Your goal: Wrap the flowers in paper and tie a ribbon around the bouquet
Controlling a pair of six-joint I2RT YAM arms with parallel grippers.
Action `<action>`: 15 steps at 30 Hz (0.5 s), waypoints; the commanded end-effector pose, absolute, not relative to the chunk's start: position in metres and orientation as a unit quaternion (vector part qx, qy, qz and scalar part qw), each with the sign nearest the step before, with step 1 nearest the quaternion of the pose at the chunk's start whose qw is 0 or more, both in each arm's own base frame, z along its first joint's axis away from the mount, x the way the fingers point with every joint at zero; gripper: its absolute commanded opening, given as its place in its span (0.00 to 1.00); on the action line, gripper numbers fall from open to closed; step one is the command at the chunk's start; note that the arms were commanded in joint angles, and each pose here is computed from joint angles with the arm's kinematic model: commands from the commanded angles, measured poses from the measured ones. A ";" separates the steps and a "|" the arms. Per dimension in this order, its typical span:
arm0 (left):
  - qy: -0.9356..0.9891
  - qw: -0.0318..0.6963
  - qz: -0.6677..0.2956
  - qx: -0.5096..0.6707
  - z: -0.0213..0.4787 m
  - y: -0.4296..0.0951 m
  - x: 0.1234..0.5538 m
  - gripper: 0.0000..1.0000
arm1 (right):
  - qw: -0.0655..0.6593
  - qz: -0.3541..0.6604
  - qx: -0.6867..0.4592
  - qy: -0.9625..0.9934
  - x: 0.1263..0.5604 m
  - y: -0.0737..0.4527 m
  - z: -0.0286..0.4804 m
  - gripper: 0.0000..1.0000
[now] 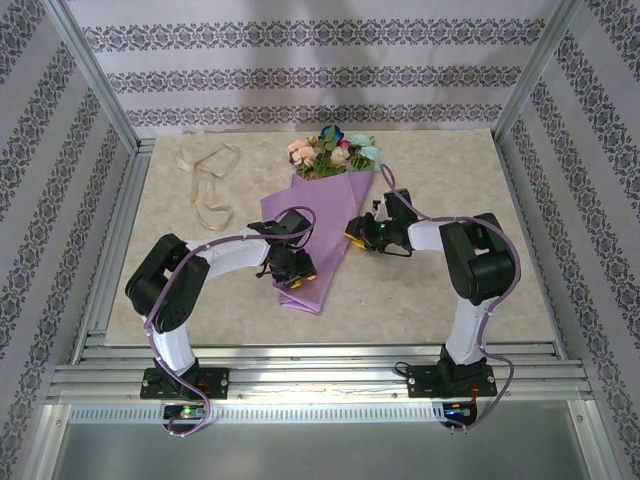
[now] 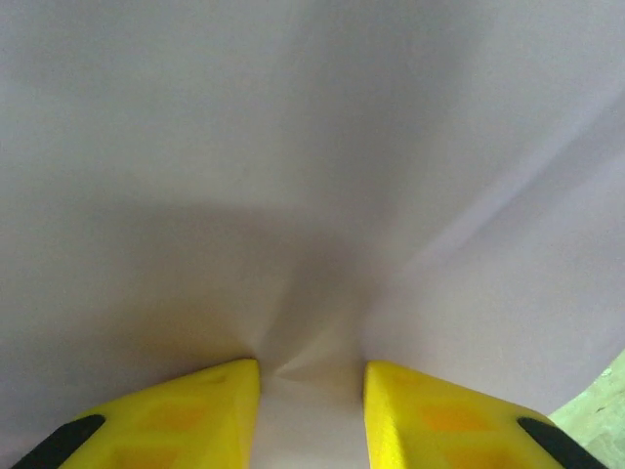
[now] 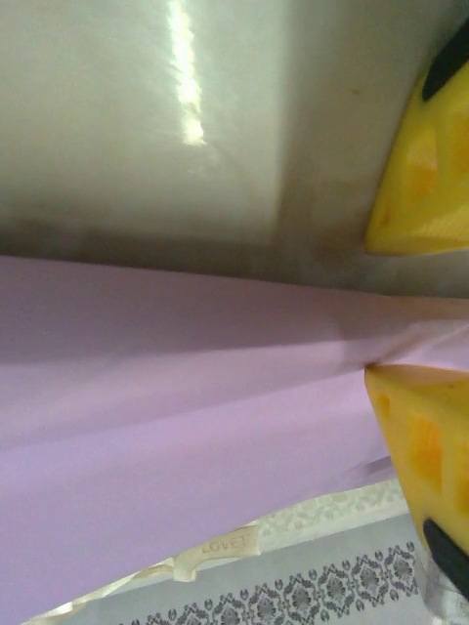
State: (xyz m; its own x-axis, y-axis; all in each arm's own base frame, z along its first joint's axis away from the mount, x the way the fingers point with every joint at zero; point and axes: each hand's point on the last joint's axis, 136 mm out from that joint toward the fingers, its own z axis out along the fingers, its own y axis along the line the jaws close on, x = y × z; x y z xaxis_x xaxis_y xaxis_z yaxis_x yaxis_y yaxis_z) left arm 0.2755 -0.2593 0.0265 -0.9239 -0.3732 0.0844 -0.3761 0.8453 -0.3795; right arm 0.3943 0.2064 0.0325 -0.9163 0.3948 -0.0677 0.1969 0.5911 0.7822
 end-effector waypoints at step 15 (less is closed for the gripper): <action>-0.965 -0.010 0.197 0.174 0.040 -0.257 0.273 0.37 | 0.138 0.389 0.202 0.888 0.458 0.185 0.027 0.02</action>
